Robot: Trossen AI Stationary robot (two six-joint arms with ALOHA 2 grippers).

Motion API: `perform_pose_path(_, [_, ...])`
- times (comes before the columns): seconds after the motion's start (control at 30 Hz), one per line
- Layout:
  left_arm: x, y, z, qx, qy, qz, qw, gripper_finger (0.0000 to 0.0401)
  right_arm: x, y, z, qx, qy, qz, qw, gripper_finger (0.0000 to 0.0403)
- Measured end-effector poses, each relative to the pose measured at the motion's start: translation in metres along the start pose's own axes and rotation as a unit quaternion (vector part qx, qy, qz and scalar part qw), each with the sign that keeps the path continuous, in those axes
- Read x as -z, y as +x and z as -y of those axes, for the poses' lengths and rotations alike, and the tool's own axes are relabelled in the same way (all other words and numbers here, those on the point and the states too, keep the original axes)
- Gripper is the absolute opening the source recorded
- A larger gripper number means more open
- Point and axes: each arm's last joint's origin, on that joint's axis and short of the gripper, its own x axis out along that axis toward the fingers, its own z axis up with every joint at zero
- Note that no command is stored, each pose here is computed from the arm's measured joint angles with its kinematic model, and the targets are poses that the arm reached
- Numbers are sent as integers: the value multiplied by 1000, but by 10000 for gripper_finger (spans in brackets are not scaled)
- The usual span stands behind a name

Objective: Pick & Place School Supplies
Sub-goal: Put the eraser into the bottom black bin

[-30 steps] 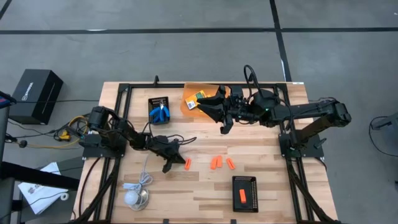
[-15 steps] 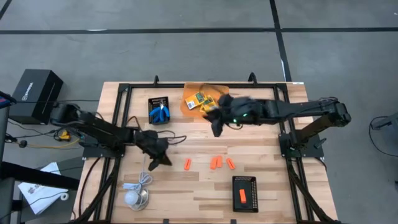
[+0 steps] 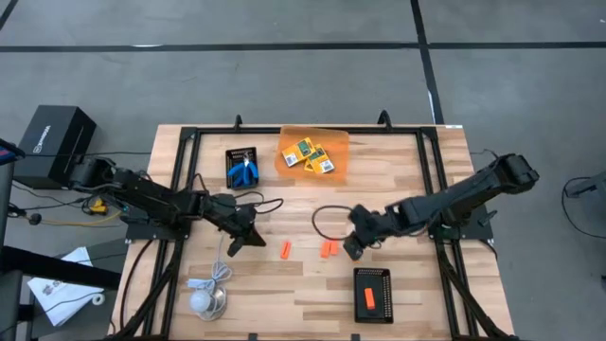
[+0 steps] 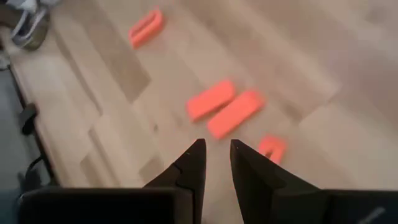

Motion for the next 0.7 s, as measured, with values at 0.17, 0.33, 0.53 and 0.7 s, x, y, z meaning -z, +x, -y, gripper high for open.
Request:
perform_pose_path(0.17, [0, 0, 0, -1, -8, 2, 1000, 2, 32, 22, 26, 11, 35, -37, 999, 66])
perform_pose_path(0.33, [-1, 0, -1, -5, -16, 4, 1000, 2, 44, 30, 40, -5, 57, -39, 998, 65])
perform_pose_path(0.53, [-1, 0, -1, -8, -22, 7, 1000, 2, 44, 34, 49, -4, 55, -34, 998, 65])
perform_pose_path(0.7, [-1, 0, -1, -13, -25, 9, 1000, 2, 45, 37, 59, 9, 59, -39, 997, 65])
